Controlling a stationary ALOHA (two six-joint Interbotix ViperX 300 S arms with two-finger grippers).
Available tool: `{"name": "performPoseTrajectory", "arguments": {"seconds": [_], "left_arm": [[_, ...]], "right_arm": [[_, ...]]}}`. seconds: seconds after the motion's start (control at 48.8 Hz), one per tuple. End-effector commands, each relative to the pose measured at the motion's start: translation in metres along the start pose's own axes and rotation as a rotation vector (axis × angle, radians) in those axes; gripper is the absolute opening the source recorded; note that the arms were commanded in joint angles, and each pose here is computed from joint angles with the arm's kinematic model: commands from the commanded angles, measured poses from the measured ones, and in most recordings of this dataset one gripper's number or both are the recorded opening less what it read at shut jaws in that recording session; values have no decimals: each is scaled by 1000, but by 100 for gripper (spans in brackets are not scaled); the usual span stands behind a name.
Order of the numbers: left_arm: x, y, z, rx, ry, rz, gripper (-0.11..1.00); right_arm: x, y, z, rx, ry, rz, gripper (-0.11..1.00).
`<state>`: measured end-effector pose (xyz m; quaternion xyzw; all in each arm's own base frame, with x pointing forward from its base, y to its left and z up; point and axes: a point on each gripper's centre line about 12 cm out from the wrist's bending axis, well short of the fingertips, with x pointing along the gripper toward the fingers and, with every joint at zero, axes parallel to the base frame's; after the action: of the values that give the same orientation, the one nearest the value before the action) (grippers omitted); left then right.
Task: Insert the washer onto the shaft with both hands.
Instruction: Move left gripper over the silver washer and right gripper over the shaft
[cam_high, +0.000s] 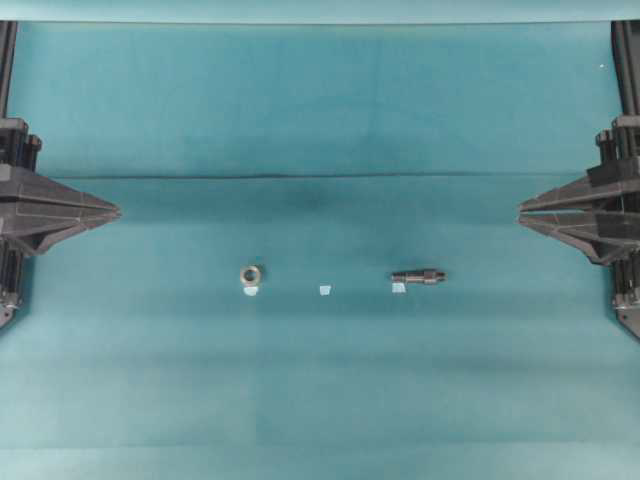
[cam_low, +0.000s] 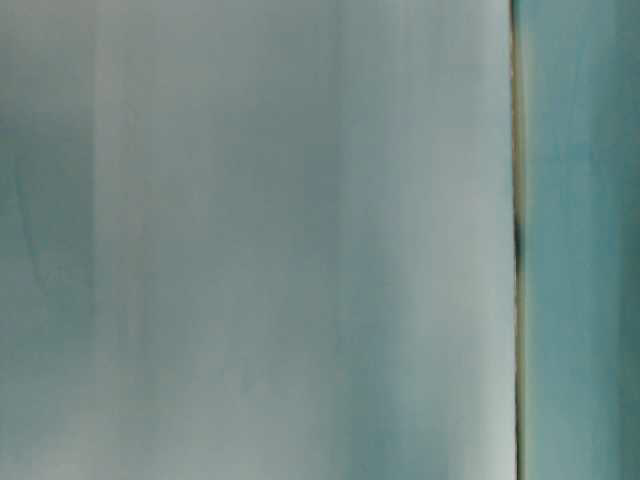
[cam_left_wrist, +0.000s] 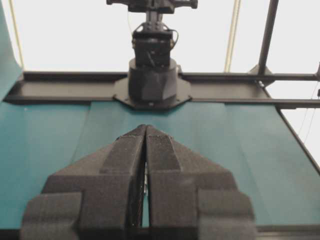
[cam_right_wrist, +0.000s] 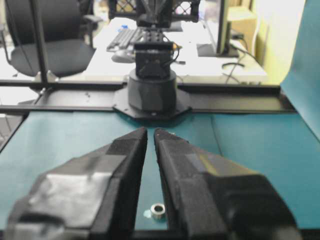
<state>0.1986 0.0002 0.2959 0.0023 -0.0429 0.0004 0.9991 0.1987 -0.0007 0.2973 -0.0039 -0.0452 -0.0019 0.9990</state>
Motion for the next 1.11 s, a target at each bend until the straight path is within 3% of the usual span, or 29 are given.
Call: {"name": "performPoseTrajectory", "arguments": {"seconds": [0.0, 0.061, 0.143, 0.266, 0.369, 0.676, 0.861, 1.086], "left_arm": [[14, 0, 2, -22, 58, -2, 2], [21, 0, 3, -40, 101, 0, 2], [28, 0, 5, -54, 143, 2, 2], [37, 0, 6, -52, 192, 4, 2], [45, 0, -4, -58, 294, 8, 2], [83, 0, -32, -53, 578, 16, 2], [108, -3, -62, -45, 816, 13, 2], [129, -3, -87, -37, 1032, 20, 2]], "right_arm": [[3, 0, 1, 23, 0, -1, 0], [3, -1, -1, 64, 20, -11, 1], [3, -2, -2, 113, 53, -19, -6], [3, -1, -7, 153, 117, -20, -9], [4, -1, -11, 180, 174, -23, -9], [20, -1, -26, 213, 448, -46, -9], [33, -1, -41, 212, 599, -57, -9], [52, 0, -71, 212, 860, -72, -9]]}}
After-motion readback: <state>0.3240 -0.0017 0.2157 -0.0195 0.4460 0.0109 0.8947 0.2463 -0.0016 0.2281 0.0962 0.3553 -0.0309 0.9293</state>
